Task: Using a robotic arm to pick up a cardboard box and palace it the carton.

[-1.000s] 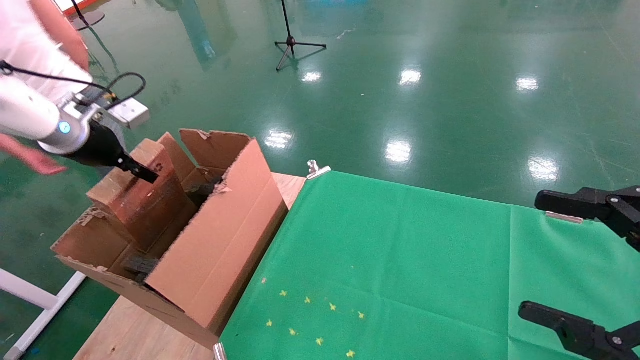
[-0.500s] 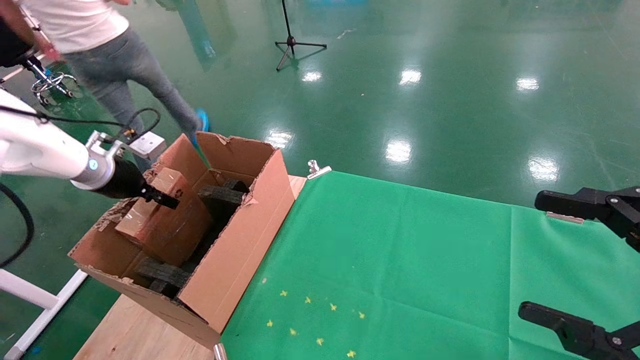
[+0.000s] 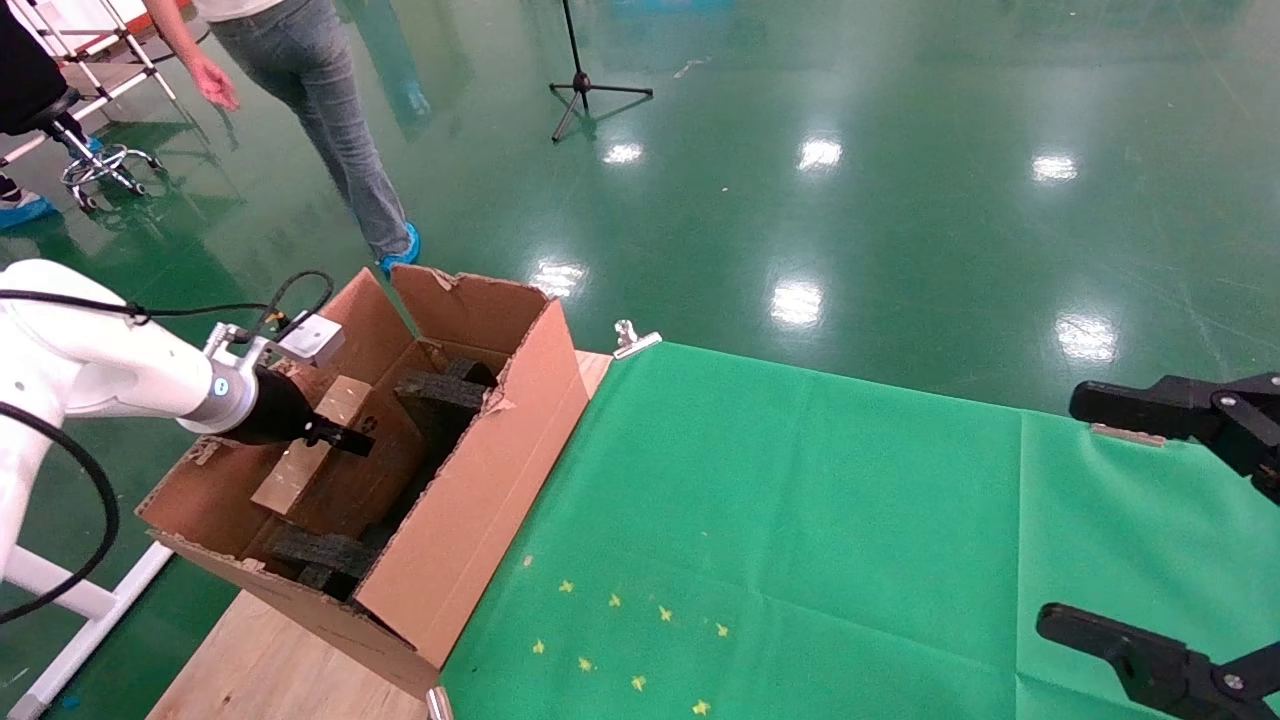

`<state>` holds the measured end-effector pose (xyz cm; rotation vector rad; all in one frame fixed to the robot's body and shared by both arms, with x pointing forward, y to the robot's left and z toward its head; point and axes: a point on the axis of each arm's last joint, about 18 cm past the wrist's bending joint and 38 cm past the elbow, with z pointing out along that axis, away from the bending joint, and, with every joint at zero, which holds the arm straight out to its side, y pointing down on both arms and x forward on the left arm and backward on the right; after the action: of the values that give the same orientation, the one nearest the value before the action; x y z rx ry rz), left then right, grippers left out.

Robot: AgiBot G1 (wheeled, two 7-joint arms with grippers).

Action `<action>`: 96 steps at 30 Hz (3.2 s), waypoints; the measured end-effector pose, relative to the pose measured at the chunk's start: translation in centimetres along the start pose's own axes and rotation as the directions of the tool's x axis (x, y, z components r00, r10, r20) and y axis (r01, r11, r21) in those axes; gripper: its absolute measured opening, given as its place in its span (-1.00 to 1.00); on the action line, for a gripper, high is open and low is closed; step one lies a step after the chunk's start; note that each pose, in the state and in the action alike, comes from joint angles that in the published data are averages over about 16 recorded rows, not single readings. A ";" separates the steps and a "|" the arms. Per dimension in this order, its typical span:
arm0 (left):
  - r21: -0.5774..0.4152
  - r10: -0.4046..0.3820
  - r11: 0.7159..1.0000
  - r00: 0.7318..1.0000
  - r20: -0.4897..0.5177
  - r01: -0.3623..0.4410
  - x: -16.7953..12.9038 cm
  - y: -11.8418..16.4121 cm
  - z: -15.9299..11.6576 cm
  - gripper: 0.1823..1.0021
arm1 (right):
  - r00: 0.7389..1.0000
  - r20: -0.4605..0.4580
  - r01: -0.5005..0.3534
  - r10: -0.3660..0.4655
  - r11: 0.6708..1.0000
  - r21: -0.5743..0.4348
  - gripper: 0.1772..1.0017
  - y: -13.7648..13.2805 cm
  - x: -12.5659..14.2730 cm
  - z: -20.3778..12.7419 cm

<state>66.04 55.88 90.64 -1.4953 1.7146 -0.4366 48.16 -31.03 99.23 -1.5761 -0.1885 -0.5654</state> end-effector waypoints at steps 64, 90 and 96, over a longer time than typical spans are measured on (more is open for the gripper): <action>0.419 0.319 0.891 0.899 -0.300 -0.176 4.0 -6.4 -10.8 1.00 | 1.000 -0.001 -0.001 0.001 1.000 0.000 1.00 0.0 0.0 0.0; 0.690 0.568 0.720 0.632 -0.528 -0.070 15.2 -5.8 -14.7 1.00 | 1.000 -0.001 -0.001 0.001 1.000 0.000 1.00 0.0 0.0 0.0; 0.748 0.629 0.664 0.561 -0.539 -0.026 17.0 -5.2 -16.4 1.00 | 1.000 -0.001 -0.001 0.001 1.000 0.000 1.00 0.0 0.0 0.0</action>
<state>57.59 34.73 98.66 -0.3338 2.0757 -1.4726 48.18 -31.05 99.22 -1.5755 -0.1874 -0.5656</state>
